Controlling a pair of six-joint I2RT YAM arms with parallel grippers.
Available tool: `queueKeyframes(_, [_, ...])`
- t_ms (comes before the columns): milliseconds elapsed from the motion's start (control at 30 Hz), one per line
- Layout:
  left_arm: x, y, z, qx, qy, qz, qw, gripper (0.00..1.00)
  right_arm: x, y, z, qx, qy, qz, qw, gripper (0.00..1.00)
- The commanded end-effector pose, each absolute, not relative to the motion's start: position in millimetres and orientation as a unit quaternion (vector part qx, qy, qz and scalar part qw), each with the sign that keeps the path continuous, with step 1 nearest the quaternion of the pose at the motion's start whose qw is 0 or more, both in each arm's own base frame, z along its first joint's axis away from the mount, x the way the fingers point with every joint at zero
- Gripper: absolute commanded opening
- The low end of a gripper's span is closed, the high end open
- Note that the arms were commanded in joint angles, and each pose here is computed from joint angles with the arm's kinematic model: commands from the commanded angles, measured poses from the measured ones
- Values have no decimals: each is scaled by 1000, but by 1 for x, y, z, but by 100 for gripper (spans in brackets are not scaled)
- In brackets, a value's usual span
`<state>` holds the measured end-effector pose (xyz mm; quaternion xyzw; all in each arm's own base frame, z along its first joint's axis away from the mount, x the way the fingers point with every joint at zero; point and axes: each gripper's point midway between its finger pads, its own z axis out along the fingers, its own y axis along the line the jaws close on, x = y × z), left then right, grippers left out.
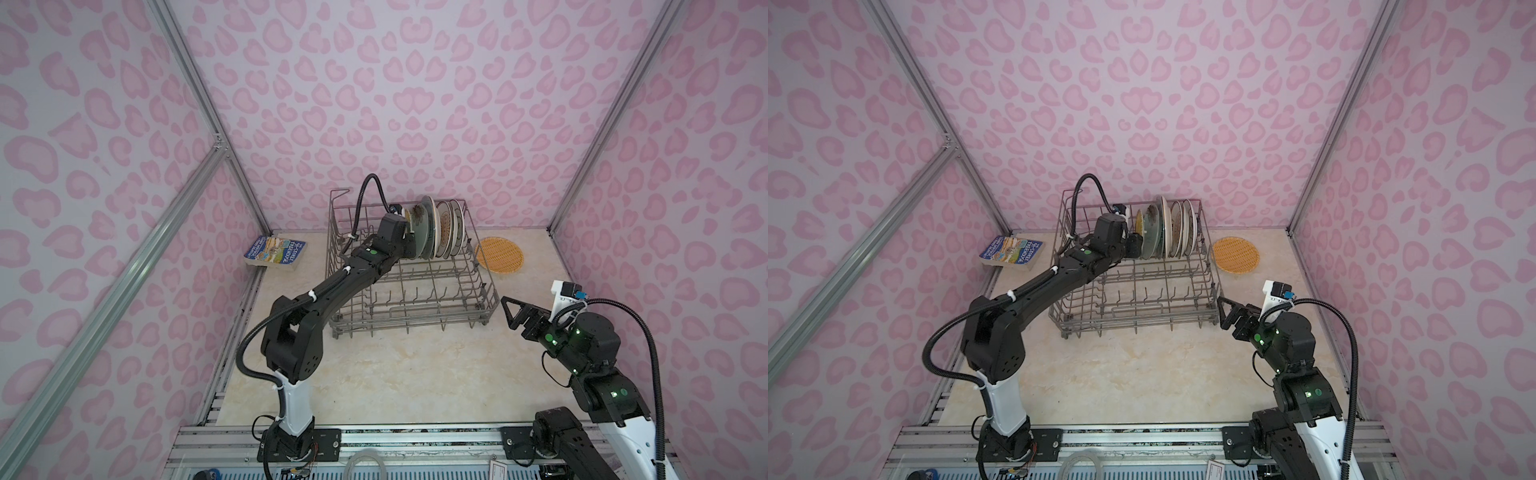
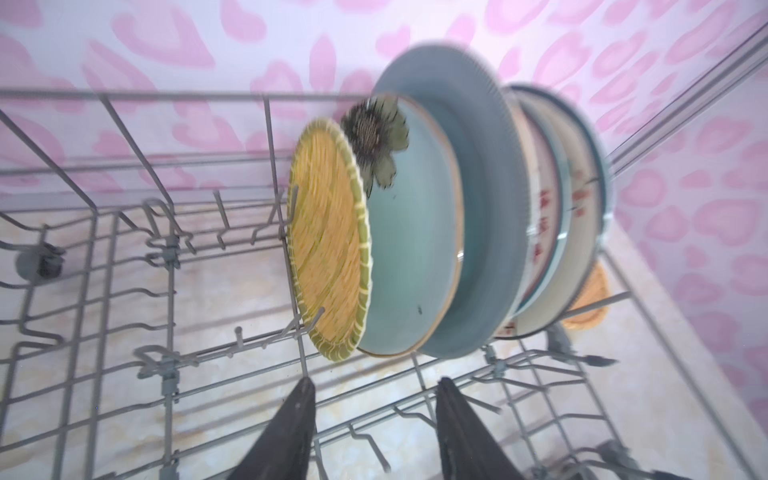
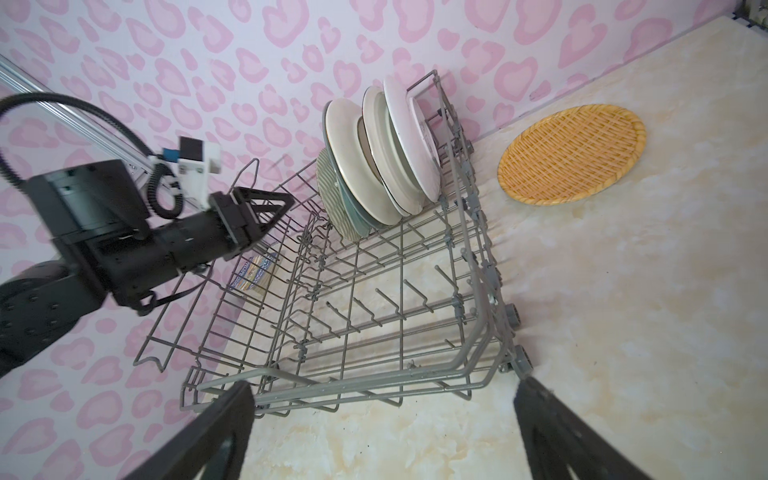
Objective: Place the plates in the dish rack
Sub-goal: 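Open the left gripper and withdraw it from the rack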
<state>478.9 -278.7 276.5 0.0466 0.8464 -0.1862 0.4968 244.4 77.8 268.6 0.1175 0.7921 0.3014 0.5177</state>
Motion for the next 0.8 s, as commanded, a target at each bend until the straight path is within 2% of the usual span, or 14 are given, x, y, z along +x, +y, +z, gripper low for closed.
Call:
queueKeyframes(0, [424,-247,408,34,768,-247,590,51,243,78,271,116,792,302,517,97])
queueKeyframes(333, [368,-210,418,34,754,-254,605,56,249,77,275,121,797,294,513,97])
queueKeyframes(500, [327,-184,415,37,745,-255,615,63,263,78,281,124,801,289,509,97])
queueKeyframes(600, [303,-172,409,52,741,-254,620,74,275,81,279,126,804,290,503,97])
queueKeyframes(700, [279,-166,401,82,735,-259,621,98,292,84,273,131,811,288,491,97])
queueKeyframes(767, [263,-168,390,111,735,-269,612,97,304,82,268,146,816,283,482,97])
